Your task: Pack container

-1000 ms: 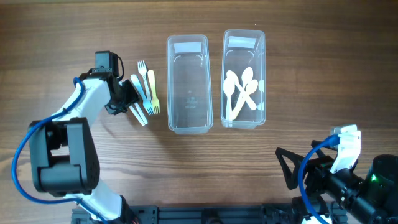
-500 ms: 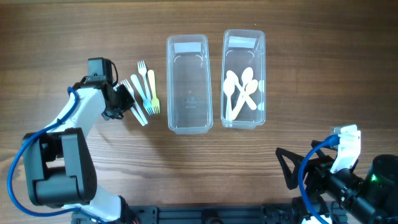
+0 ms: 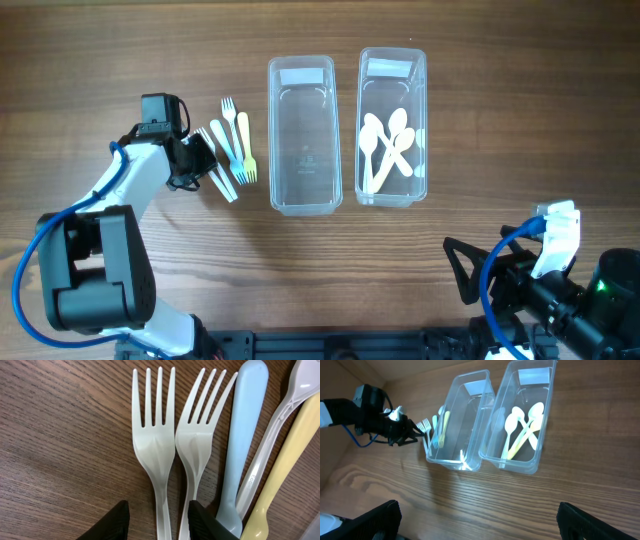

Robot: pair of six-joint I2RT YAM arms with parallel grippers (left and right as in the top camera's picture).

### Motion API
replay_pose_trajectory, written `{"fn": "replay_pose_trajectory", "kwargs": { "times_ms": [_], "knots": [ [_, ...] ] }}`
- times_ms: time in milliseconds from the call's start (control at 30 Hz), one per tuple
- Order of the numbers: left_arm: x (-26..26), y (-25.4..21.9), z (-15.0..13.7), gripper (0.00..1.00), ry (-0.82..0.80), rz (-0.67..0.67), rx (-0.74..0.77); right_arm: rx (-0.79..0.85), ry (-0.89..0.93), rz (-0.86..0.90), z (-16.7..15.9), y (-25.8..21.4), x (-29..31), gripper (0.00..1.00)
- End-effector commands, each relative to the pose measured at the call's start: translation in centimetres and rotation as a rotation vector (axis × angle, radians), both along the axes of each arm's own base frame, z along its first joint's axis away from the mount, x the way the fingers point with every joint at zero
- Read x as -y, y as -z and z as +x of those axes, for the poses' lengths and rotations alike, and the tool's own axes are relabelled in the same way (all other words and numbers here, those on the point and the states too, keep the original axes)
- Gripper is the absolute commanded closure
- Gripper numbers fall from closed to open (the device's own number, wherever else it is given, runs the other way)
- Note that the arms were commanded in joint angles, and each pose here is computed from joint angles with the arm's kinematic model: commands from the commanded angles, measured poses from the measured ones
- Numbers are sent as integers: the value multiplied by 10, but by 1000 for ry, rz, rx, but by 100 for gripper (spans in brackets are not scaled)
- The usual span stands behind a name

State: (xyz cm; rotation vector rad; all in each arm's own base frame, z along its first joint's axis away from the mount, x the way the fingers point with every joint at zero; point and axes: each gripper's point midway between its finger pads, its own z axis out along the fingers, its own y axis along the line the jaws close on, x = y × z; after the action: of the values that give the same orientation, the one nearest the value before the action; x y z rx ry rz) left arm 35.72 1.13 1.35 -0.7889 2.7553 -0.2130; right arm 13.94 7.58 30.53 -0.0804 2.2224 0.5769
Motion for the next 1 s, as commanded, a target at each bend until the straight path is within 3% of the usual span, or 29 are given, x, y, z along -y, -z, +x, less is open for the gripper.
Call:
{"fn": "replay_pose_trajectory", "kwargs": {
  "times_ms": [0,500,767,967],
  "knots": [
    [1,4,-3,60,-9,-15,-12,3,12,4,0,-1,1,0],
    [2,25,-1,62,-26,-20,-43,3,12,4,0,-1,1,0],
    [-6,27,-3,68,-56,20,-51,3,12,4,0,-1,1,0],
    [0,30,-6,64,-28,89,-71,3,12,4,0,-1,1,0]
  ]
}}
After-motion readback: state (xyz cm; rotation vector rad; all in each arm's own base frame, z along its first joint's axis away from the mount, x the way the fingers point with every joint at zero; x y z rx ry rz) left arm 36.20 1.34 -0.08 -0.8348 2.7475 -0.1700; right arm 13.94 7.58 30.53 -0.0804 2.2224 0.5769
